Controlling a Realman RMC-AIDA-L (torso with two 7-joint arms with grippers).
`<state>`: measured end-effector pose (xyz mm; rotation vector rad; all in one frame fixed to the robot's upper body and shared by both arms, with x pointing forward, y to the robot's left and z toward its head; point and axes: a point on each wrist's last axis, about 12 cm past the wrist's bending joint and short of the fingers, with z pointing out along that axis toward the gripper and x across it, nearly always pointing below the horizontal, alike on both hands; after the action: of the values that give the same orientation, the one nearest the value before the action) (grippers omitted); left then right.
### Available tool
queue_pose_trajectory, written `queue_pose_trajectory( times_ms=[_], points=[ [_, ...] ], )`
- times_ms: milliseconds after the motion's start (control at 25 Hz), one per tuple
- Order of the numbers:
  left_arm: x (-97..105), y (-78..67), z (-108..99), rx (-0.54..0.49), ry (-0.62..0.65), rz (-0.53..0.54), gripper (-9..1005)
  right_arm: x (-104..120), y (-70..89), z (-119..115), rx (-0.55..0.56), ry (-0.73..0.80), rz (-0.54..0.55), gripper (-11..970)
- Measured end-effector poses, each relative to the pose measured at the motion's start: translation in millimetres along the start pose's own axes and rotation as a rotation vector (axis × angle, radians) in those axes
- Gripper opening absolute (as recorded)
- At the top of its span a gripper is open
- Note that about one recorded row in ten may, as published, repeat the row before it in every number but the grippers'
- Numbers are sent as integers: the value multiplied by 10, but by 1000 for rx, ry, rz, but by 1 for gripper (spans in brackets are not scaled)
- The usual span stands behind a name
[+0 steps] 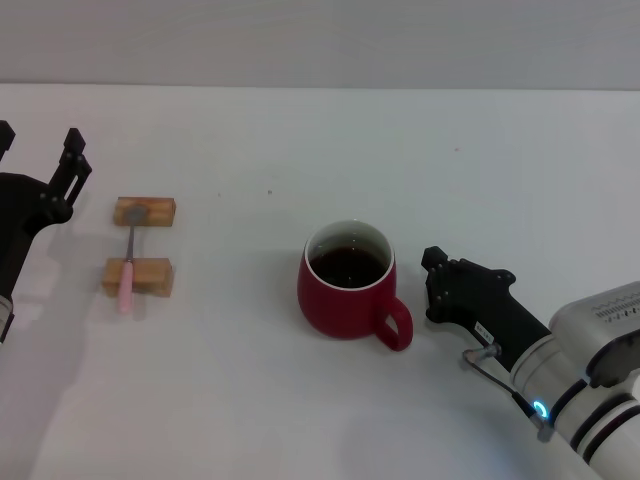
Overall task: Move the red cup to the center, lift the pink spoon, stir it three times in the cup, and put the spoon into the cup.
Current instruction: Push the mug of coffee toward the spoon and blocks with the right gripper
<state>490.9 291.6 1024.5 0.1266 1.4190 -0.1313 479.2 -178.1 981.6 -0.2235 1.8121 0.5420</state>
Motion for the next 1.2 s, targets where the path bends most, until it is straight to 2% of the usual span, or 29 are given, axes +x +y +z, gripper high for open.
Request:
queue_pose_trajectory(
  times_ms=[880, 1200],
  points=[
    [5, -13, -11, 2, 2, -3, 782, 10, -22, -22, 9, 0, 1, 0],
    [11, -8, -19, 2, 5, -1, 782, -42, -2, -85, -16, -75, -36, -2]
  ],
)
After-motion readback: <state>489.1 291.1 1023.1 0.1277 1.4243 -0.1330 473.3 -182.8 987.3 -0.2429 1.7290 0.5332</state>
